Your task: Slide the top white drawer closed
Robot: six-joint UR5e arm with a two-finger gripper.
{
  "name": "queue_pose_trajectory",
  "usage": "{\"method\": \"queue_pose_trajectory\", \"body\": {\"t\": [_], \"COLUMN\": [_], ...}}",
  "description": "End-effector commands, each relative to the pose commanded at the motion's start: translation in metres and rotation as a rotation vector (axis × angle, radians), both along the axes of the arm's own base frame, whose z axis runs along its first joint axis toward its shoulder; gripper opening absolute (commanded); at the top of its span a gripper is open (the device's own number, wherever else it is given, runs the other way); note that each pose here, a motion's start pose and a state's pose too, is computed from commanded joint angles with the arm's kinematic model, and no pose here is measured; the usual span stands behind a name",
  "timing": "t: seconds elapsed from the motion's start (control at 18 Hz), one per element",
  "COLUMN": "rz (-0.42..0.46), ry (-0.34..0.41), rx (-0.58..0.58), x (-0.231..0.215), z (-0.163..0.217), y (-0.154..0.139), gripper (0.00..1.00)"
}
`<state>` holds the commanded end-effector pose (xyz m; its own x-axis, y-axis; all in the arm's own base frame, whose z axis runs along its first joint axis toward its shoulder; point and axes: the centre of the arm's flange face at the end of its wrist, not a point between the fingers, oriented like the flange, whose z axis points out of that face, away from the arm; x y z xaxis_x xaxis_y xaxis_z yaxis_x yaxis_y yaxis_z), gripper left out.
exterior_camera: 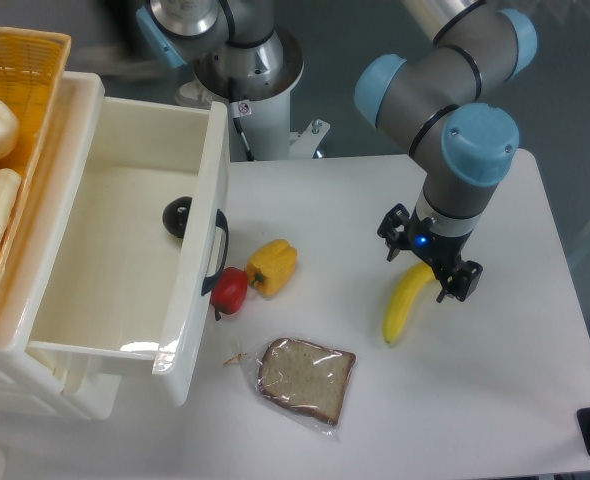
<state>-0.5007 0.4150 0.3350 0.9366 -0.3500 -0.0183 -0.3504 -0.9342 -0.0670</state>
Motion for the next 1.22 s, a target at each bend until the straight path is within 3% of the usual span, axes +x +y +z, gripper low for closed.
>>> {"method": "queue_pose_trajectory", "body": {"t": [0.28,0.72,0.89,1.0,1.22], "rz": [0.005,0.0,0.031,0.053,0.26], "ry": [-0.009,-0.099,-0.096,-0.111,-0.195], "rx": [-0.008,-0.061,-0.049,-0.024,0.082], "x": [0.007,0.059,0.065,0.08,0.107], "z": [-0.003,-0.039,-0.032,-0.027,-0.011], "y": [0.0,-0.023,-0.021,-0.003,0.028], "gripper": [1.0,1.0,0.99,0.81,0.27]}}
